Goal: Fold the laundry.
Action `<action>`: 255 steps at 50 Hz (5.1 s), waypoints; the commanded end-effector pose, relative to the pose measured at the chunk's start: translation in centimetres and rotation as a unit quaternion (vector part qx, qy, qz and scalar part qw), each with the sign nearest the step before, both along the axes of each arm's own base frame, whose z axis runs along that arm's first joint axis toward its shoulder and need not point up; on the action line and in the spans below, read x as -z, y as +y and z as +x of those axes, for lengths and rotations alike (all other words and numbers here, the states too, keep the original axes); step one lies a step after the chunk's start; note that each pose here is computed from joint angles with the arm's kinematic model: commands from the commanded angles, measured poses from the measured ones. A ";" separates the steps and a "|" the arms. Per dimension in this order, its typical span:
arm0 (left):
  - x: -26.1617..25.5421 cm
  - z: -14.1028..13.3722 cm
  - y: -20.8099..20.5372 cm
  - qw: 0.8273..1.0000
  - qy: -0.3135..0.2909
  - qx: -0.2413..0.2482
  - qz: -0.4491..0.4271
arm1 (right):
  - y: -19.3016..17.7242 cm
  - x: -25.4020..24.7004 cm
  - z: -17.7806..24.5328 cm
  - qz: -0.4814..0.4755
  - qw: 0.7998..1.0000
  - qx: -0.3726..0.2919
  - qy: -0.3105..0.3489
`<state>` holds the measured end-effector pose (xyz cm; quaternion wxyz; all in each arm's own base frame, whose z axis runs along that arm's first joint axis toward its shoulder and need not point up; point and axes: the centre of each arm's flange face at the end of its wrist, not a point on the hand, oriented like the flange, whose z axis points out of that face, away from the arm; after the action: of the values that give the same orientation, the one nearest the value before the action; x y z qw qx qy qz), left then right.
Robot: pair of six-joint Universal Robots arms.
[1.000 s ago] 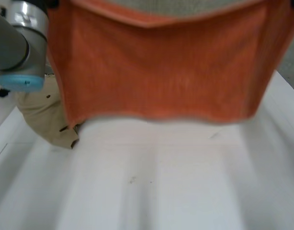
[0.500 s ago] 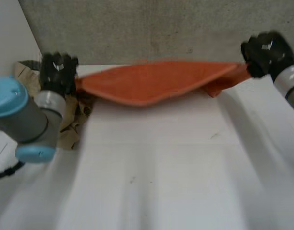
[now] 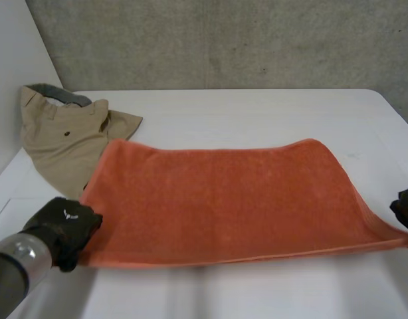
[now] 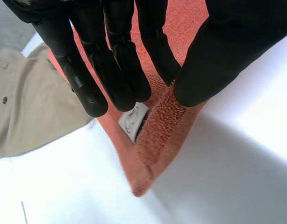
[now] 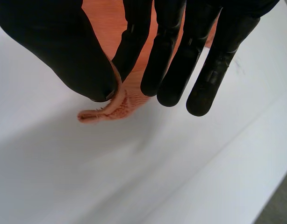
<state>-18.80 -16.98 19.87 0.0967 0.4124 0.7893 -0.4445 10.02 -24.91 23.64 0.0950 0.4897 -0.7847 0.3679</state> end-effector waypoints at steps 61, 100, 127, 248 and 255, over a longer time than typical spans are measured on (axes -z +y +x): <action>-2.8 -6.0 -16.2 0.914 0.192 -0.018 -0.356 | -13.5 -4.5 8.3 -0.367 0.898 -0.032 -0.240; 2.3 -1.6 -2.4 0.999 -0.005 0.030 -0.015 | -2.5 3.2 -0.8 0.028 0.998 0.005 -0.050; 3.1 -2.8 -8.3 0.996 0.062 -0.023 -0.051 | -3.2 3.6 2.3 0.056 0.985 0.064 -0.153; -8.4 -7.3 -19.1 0.860 0.235 -0.030 -0.451 | -15.8 -6.8 12.9 -0.456 0.848 -0.032 -0.269; 1.0 -6.7 -16.9 0.933 0.175 -0.036 -0.311 | -13.8 1.7 11.4 -0.329 0.914 -0.058 -0.232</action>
<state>-25.95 -35.70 25.97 0.0969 0.1978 0.5435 -0.8100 22.87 -40.43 28.89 0.0735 0.3122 -0.5211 0.7910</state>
